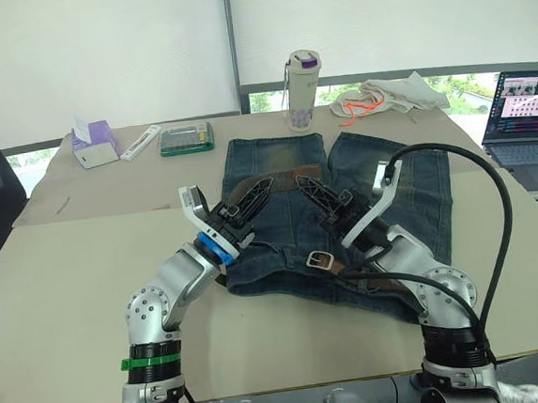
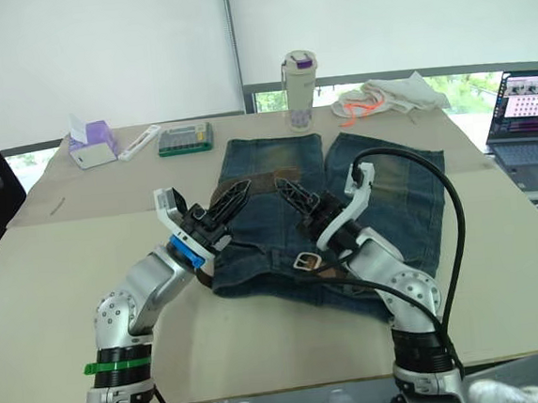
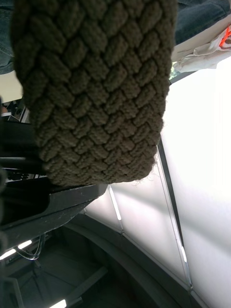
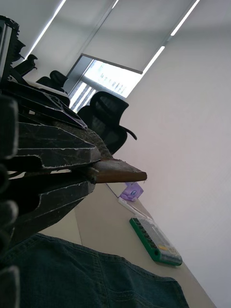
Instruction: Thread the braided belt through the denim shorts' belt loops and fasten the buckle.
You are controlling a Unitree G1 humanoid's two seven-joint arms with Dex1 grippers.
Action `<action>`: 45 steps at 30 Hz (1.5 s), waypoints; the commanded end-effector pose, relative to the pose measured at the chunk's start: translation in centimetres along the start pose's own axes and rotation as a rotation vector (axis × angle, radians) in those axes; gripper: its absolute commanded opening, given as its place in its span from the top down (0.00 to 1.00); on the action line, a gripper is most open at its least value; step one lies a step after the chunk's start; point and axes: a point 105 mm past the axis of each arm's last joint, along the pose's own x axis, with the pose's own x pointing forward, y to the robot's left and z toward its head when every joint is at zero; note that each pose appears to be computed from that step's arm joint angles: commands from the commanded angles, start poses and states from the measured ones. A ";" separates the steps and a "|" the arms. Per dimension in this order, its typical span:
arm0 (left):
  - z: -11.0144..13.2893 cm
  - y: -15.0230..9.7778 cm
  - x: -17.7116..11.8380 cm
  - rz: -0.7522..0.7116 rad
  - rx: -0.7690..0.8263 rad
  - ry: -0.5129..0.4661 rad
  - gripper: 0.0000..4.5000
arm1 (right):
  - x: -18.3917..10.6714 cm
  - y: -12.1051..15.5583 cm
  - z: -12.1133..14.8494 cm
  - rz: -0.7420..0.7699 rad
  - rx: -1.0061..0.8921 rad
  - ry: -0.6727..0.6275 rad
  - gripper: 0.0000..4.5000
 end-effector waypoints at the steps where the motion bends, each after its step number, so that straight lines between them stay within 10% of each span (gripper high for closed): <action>1: 0.2 -0.7 -0.3 -0.025 0.035 -0.001 0.99 | -0.3 0.2 0.4 0.007 -0.021 -0.008 1.00; 5: 0.4 -0.2 -0.9 0.019 0.118 0.025 0.99 | -0.7 0.9 0.1 0.050 -0.054 0.023 1.00; 13: 1.2 1.2 -3.8 0.156 0.264 0.117 1.00 | -3.5 0.5 -1.2 0.084 -0.401 0.218 0.37; 26: 0.0 3.4 -8.0 0.476 0.212 0.144 1.00 | -7.0 -2.6 -2.7 0.132 -0.896 0.355 0.37; 45: -2.7 4.9 -7.4 0.689 0.128 0.139 1.00 | -6.7 -3.1 -2.8 0.117 -0.941 0.316 0.37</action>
